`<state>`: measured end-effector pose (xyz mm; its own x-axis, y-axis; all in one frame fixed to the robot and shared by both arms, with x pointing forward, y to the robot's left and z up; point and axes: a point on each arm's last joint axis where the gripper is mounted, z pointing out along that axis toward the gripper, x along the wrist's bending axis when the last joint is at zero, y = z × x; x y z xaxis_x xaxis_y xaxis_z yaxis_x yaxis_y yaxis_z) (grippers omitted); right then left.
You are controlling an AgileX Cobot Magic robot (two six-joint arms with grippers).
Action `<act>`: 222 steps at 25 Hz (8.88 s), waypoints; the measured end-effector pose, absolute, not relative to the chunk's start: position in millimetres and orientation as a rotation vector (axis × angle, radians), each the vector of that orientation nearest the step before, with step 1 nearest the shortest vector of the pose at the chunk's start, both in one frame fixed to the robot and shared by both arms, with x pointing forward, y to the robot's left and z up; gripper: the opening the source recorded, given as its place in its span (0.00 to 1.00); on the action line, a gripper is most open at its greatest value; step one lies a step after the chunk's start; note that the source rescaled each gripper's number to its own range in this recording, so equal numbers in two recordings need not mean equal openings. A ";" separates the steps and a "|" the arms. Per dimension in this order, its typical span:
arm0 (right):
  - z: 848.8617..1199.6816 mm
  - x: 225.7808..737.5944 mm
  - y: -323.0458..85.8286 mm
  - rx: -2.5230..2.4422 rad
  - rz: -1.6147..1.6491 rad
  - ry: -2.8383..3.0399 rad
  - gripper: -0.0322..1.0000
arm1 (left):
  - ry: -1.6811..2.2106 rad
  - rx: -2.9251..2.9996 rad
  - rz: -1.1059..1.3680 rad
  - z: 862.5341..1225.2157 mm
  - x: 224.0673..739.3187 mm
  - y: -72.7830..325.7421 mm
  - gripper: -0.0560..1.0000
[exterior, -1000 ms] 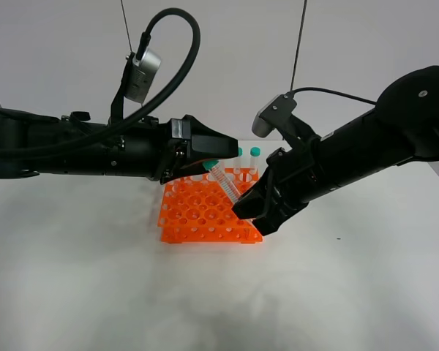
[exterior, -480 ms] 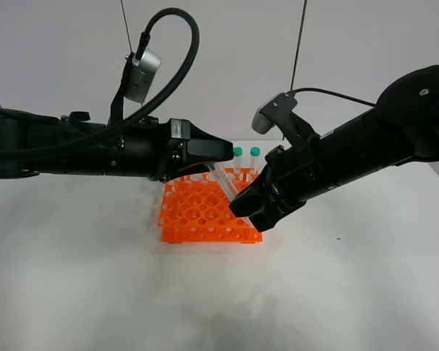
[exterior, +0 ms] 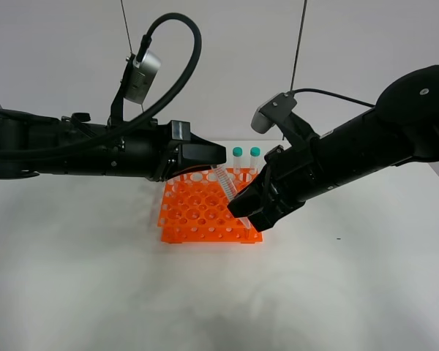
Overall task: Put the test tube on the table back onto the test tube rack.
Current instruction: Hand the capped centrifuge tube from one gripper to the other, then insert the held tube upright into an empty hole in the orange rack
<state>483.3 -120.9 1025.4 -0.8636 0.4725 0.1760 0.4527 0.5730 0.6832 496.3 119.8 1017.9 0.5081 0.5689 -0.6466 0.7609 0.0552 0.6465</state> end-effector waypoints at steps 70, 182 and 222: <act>1051.4 263.4 -295.1 1.595 0.864 1.729 1.00 | 1.144 1.617 -0.246 1019.1 494.3 118.3 0.05; 1053.3 234.8 -295.8 1.469 0.984 1.598 1.00 | 0.946 1.808 0.728 971.0 597.1 100.5 0.05; 1053.3 234.8 -295.8 1.469 0.984 1.598 1.00 | 0.944 1.865 0.715 953.0 599.2 99.1 0.05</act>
<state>234.8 -295.8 1053.3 -0.0700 0.9973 -0.0217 0.4294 0.0497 0.9018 599.2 99.1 953.0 0.5416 0.8354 0.0933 0.3156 -0.3049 0.8986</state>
